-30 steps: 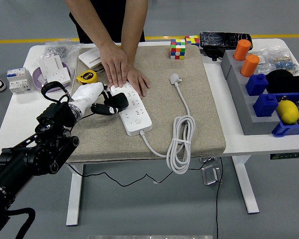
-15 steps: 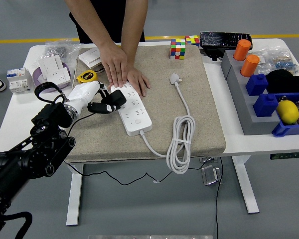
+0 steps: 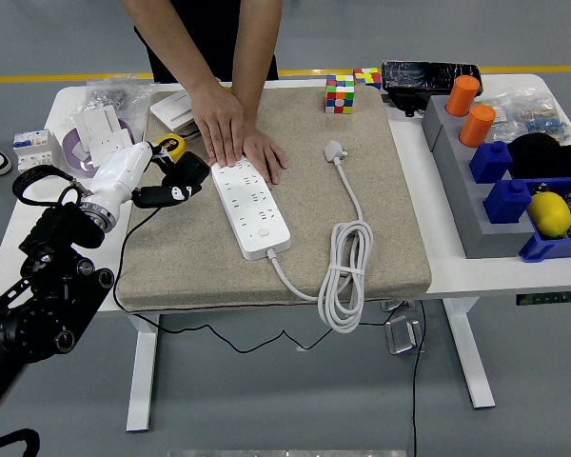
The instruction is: Pick up the plug,place it near the board,insert it into the board,press the button
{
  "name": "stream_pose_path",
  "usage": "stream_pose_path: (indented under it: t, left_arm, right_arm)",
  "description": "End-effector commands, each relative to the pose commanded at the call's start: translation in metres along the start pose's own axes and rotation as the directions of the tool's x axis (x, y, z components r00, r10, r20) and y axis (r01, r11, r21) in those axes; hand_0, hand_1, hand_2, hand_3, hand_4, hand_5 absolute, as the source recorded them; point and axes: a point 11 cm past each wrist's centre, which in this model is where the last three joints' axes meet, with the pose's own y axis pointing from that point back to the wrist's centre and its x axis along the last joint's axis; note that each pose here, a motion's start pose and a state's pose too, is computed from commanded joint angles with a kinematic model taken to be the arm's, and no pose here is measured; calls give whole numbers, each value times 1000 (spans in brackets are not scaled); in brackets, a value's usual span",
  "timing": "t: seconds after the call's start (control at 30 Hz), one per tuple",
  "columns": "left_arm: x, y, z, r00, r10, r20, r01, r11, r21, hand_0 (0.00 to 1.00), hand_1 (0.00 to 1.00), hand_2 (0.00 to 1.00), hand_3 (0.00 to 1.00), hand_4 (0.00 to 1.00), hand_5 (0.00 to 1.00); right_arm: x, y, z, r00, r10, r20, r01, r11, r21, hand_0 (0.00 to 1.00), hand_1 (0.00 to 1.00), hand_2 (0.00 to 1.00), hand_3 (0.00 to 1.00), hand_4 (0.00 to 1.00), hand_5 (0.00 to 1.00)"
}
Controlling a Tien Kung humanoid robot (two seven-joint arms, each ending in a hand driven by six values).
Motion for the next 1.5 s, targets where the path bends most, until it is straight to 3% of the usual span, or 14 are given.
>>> stream_pose_path:
  t: [0.37,0.7,0.73,0.9,0.93,1.1,1.13,1.3,1.33,1.5]
  left_arm:
    - [-22,7,-32,991,-68,114,61,996,58,626,699,519,307,569,413]
    - [-26,8,-32,988,-85,126,78,995,54,615,696,519,308,572,407]
    - [-26,8,-32,989,-86,122,79,995,53,614,695,525,323,611,391]
    - [-28,8,-34,991,-103,82,99,994,56,614,695,525,323,611,391]
    - [-29,8,-34,991,-108,74,104,993,56,699,749,626,520,945,505]
    - [-28,8,-35,992,-114,44,112,992,55,699,749,626,520,945,505]
    - [-28,8,-35,993,-115,40,112,992,55,753,803,749,666,998,601]
    - [-28,8,-35,992,-120,31,118,992,53,753,803,749,666,998,601]
    - [-28,8,-35,992,-120,31,118,992,53,778,825,776,737,998,639]
    - [-28,8,-34,992,-120,31,119,992,50,778,825,776,737,998,639]
  right_arm:
    - [0,0,1,1000,0,-1,0,1000,-2,980,874,813,824,998,998]
    - [0,0,-1,1000,-1,3,1,1000,2,980,874,813,824,998,998]
    - [0,0,-1,1000,-1,3,1,1000,2,980,874,813,824,998,998]
    - [-1,0,-1,1000,-1,4,1,1000,1,980,874,813,824,998,998]
    - [0,0,-1,1000,-1,5,1,1000,1,980,874,813,824,998,998]
    - [-1,0,-2,1000,-2,6,2,1000,2,980,874,813,824,998,998]
    - [-1,0,-2,1000,-2,6,2,1000,2,980,874,812,824,998,998]
    - [-1,0,-2,1000,-2,7,2,1000,1,980,874,812,824,998,998]
    - [-1,0,-2,1000,-2,7,2,1000,1,980,874,813,824,998,998]
    - [-1,0,-2,1000,-2,8,2,1000,1,980,874,813,824,998,998]
